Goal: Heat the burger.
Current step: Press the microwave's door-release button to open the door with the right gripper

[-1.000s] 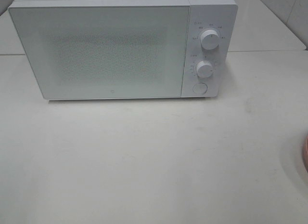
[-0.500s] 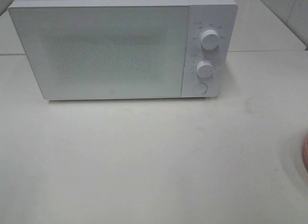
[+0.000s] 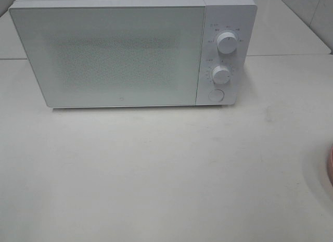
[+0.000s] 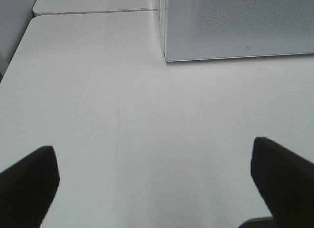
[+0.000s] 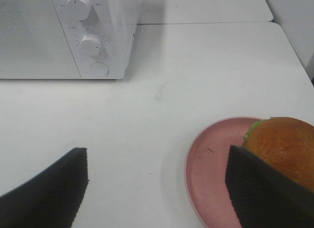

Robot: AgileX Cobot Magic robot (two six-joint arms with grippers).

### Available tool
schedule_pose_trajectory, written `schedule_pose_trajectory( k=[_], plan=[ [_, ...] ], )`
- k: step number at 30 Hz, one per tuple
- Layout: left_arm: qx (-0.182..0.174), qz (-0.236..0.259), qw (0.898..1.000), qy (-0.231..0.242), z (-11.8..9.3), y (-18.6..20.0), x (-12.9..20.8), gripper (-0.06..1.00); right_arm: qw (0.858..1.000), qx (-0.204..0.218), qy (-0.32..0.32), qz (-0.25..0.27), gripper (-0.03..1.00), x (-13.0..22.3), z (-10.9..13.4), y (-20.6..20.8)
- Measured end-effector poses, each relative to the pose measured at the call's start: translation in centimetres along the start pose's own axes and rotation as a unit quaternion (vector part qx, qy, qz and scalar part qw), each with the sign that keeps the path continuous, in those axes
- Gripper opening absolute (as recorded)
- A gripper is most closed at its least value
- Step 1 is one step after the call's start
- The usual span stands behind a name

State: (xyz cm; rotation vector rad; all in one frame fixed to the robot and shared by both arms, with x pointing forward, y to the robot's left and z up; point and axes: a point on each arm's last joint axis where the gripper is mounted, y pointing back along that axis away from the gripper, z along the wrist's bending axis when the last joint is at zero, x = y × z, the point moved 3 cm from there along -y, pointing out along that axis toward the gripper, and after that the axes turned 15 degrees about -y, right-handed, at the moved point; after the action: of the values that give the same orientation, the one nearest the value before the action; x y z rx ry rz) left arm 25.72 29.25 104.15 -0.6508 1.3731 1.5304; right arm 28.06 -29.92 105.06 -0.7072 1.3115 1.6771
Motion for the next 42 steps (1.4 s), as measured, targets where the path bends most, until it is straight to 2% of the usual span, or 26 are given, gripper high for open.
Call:
schedule_pose_trajectory(
  k=[9,24,42],
  plan=[
    [0.000,0.000,1.000,0.000,0.0,0.0,0.0,0.99,1.000,0.001,0.003,0.008,0.77,-1.3,0.7,-2.2],
    [0.000,0.000,1.000,0.000,0.0,0.0,0.0,0.99,1.000,-0.006,0.007,0.006,0.77,-1.3,1.0,-6.3],
    [0.000,0.000,1.000,0.000,0.0,0.0,0.0,0.99,0.999,-0.033,0.010,-0.030,0.76,-2.9,2.3,-12.2]
  ],
)
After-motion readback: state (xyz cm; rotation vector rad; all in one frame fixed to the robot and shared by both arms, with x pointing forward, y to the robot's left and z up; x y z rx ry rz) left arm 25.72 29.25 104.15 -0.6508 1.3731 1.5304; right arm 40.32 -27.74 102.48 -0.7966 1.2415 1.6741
